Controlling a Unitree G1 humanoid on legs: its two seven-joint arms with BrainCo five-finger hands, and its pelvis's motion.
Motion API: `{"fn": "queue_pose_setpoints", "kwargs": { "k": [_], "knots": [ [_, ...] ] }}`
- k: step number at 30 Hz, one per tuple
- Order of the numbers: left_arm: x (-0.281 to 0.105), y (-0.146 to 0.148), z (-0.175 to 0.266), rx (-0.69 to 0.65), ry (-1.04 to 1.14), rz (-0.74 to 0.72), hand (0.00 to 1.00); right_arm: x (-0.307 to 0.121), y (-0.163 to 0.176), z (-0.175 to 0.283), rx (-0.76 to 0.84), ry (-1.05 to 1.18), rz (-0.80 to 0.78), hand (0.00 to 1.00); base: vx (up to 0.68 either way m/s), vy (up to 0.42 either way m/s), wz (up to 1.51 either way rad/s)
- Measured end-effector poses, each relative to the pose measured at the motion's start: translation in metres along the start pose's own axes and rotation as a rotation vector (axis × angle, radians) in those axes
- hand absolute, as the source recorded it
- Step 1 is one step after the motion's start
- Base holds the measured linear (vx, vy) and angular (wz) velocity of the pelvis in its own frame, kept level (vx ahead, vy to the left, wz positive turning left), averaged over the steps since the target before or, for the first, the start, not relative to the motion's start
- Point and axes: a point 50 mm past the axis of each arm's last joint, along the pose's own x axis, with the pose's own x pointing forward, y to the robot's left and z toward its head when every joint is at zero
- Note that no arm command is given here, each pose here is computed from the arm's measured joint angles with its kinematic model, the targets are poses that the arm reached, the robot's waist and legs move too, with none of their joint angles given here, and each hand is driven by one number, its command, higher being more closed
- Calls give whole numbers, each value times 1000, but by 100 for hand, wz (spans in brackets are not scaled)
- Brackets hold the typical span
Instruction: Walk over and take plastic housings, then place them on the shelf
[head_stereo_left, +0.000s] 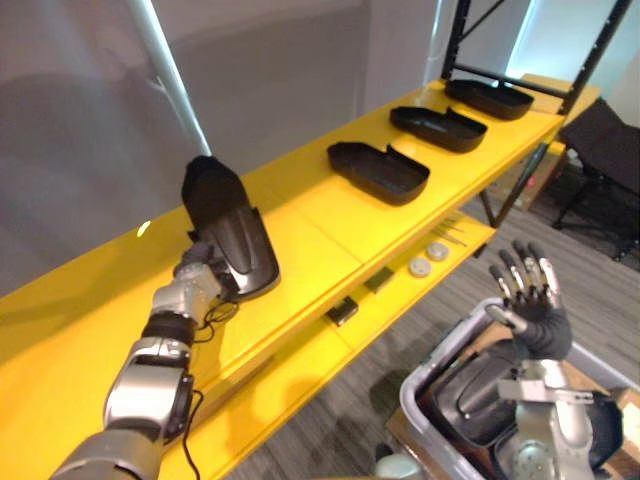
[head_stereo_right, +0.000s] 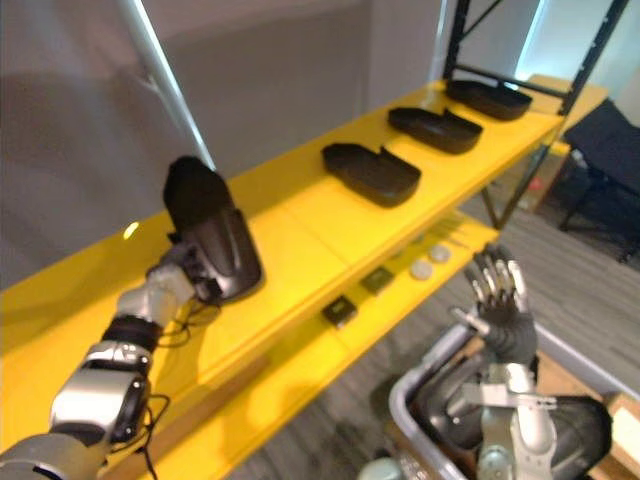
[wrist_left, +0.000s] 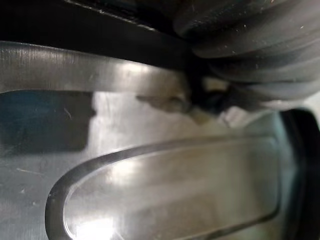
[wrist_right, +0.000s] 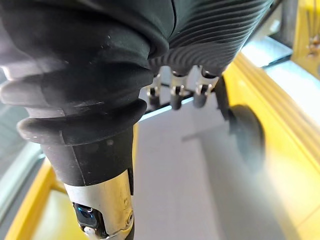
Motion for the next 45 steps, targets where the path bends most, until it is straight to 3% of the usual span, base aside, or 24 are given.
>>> {"fn": "queue_pose_setpoints", "kwargs": {
  "k": [2, 3, 24, 28, 33, 35, 39, 45],
  "knots": [
    [1, -2, 3, -7, 12, -6, 100, 0, 0, -1, 1, 14, 2, 0, -17, -11, 0],
    [1, -1, 4, -10, 13, -5, 0, 1, 0, 0, 1, 14, 1, 0, -36, -21, 0],
    [4, 6, 9, 32, -32, 11, 0, 2, 2, 5, -1, 2, 5, 0, -4, -3, 0],
    [1, 5, 20, 39, -91, 78, 0, 2, 2, 5, -4, 2, 7, 0, 0, 0, 0],
    [-15, -5, 80, 193, -356, 208, 0, 2, 3, 11, -30, -57, 9, 0, 0, 0, 0],
    [-35, -3, 131, 378, -603, 294, 0, 1, 3, 16, -43, -108, 7, 0, 0, 0, 0],
    [-72, -8, 183, 534, -912, 317, 0, 2, 2, 22, -23, -178, -26, 0, 0, 0, 2],
    [-100, -29, 173, 516, -1103, 169, 0, 8, 6, 26, 58, -244, -46, 0, -43, -20, 17]
  ]
}}
